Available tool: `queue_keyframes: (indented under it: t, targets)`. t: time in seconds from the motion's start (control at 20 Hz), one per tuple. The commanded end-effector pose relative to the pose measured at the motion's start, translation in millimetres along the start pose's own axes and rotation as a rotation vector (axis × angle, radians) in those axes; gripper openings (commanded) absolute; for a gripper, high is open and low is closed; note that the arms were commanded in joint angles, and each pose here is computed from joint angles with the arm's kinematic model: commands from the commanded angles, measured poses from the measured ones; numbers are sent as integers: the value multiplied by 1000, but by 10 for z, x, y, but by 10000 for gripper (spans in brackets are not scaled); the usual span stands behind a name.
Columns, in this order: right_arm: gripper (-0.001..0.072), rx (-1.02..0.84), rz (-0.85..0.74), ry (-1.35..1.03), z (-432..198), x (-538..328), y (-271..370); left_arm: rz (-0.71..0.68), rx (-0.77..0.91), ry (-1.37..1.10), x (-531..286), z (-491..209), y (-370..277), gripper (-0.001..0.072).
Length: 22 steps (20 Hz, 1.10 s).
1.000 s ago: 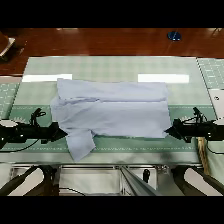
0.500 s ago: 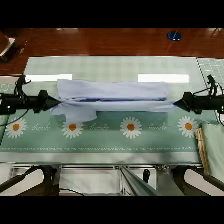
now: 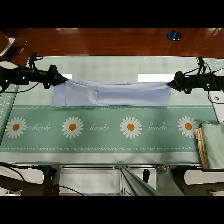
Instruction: Fold the shirts.
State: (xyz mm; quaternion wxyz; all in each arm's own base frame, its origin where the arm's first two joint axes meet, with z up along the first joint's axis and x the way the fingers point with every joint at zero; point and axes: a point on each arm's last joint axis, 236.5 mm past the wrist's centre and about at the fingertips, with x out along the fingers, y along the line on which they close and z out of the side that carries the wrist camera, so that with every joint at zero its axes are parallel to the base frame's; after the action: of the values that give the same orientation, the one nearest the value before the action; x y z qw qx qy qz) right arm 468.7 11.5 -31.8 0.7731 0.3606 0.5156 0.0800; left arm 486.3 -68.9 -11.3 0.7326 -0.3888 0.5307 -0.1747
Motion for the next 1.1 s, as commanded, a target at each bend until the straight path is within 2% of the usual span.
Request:
queue_keyframes:
  t: [0.0,0.1,0.15,0.2,0.25,0.4,0.55,0.65,0.9,1.05]
  targets:
    - [24,26,11,-7,246,183,-11,-8,12,-16,139,301,-9,19]
    - [25,41,27,-1,290,253,-9,-13,-2,37,242,220,66,21]
    - [83,44,36,-16,327,282,-14,-8,-13,61,299,170,131,94]
    - [339,25,41,-23,347,309,-21,-7,-25,85,366,118,168,393]
    - [413,10,40,-27,358,315,-33,-11,-35,118,409,39,169,510]
    - [415,16,39,-41,461,88,-91,12,0,187,213,-50,190,508]
    - [414,46,-17,-71,553,-393,-414,260,24,210,-389,-94,584,508]
    - [415,89,-45,-64,457,-505,-642,348,87,121,-658,-85,584,508]
    - [415,158,-60,58,-52,-15,-813,187,233,-271,-600,-340,-233,508]
    - [414,165,-7,109,-186,304,-635,160,297,-265,-515,-680,-472,508]
